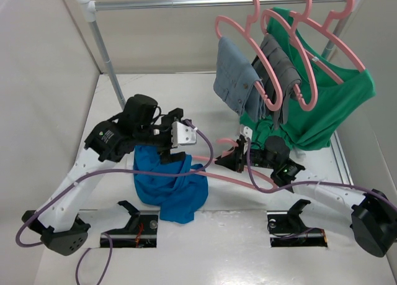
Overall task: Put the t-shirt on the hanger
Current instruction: Place tshirt on hanger
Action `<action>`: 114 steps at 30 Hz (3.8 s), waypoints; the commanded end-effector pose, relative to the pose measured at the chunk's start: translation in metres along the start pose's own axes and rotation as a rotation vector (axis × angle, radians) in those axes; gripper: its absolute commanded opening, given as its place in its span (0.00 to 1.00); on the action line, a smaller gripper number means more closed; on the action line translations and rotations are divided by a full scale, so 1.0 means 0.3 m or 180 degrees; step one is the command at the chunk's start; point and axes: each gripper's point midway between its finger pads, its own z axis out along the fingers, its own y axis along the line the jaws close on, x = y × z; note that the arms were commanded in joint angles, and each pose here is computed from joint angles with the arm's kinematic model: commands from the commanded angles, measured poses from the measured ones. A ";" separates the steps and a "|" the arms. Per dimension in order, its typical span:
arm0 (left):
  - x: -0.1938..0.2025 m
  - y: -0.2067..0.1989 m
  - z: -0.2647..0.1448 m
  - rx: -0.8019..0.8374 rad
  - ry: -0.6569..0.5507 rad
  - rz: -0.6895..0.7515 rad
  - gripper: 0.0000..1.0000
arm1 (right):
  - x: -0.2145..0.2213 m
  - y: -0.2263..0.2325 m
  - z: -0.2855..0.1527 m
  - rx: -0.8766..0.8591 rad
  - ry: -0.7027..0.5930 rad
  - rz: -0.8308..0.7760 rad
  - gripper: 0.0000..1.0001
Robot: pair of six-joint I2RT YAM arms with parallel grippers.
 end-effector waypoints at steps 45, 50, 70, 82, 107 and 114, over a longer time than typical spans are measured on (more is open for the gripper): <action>0.092 -0.139 0.310 0.1315 -0.0542 0.0003 0.05 | -0.218 0.033 0.055 -0.0070 -0.0297 -0.0453 0.00; 0.047 -0.153 0.310 0.1395 -0.0621 0.0109 0.07 | -0.267 0.040 0.068 -0.0080 -0.0374 -0.0534 0.00; 0.038 -0.187 0.244 0.1457 -0.0565 0.0402 0.00 | -0.358 0.065 0.127 -0.0109 -0.0513 -0.0671 0.00; 0.262 -0.268 0.177 0.1490 0.0039 0.1285 0.00 | -0.218 0.070 0.066 -0.0024 -0.0088 -0.0444 0.68; 0.286 -0.298 0.146 0.1271 0.0032 0.1441 0.00 | 0.249 -0.139 0.304 0.0427 0.1402 0.0093 0.67; 0.256 -0.277 0.153 0.1122 0.0003 0.1118 0.00 | 0.336 -0.171 0.348 0.0378 0.1665 0.0163 0.19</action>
